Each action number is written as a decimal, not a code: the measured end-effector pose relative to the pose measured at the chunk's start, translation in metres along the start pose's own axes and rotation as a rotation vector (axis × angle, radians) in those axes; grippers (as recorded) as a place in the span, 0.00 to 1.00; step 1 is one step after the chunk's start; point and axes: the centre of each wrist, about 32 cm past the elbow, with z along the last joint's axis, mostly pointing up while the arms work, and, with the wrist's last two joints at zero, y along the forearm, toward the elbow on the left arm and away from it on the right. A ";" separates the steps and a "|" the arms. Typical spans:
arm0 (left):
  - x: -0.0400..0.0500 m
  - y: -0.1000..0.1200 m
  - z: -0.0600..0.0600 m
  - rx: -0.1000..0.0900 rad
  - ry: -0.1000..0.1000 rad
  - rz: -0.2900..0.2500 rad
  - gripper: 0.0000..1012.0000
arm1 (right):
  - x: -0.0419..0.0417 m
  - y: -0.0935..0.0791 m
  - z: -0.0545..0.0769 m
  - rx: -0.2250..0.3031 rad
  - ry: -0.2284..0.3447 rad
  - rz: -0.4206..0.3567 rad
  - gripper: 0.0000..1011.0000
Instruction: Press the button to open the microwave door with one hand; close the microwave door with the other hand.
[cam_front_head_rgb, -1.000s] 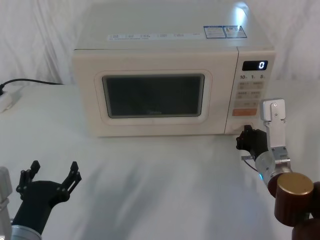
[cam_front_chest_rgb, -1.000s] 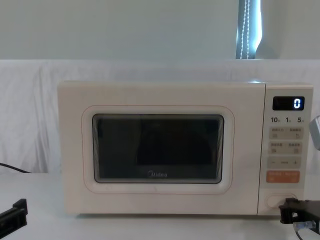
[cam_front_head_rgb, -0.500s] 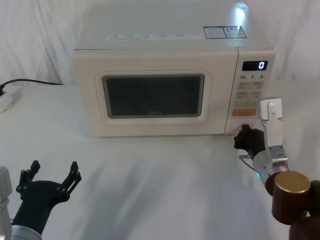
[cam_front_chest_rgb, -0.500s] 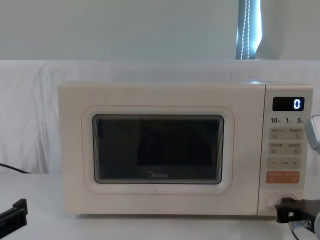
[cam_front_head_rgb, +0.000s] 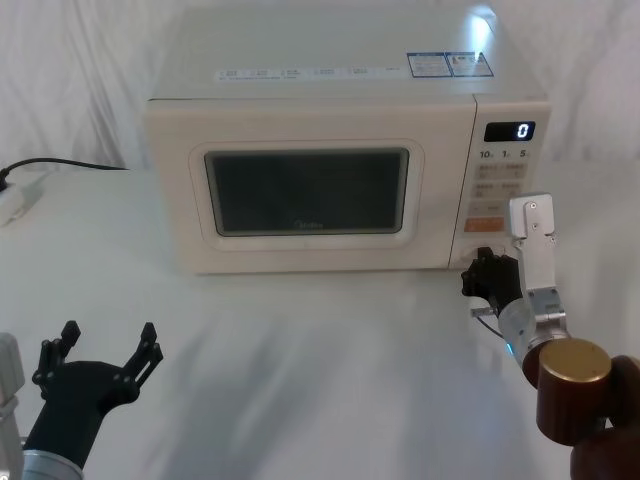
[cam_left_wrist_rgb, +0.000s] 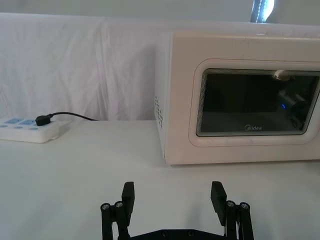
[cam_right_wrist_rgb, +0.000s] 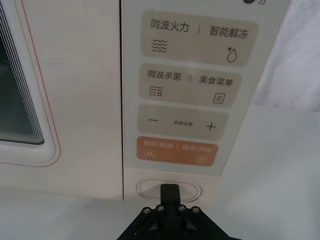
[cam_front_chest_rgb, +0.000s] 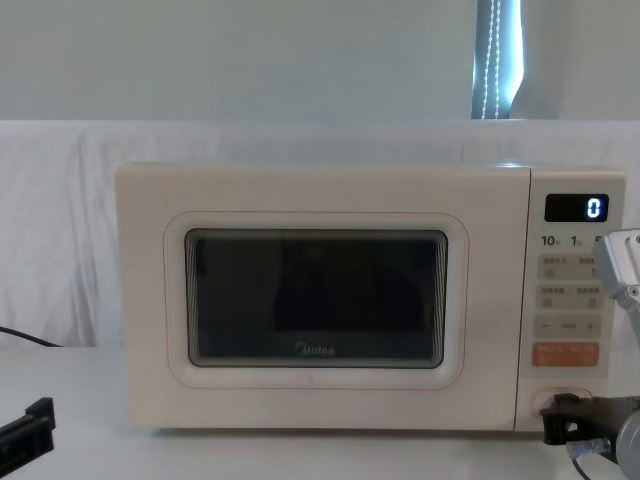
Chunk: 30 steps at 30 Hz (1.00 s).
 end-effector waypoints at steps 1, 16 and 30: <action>0.0000 0.000 0.000 0.000 0.000 0.000 0.99 | -0.0001 0.000 0.000 0.000 -0.001 0.000 0.00; 0.0000 0.000 0.000 0.000 0.000 0.000 0.99 | -0.0029 0.004 0.001 -0.009 -0.013 -0.009 0.00; 0.0000 0.000 0.000 0.000 0.000 0.000 0.99 | -0.0027 0.007 0.000 -0.020 -0.018 -0.017 0.00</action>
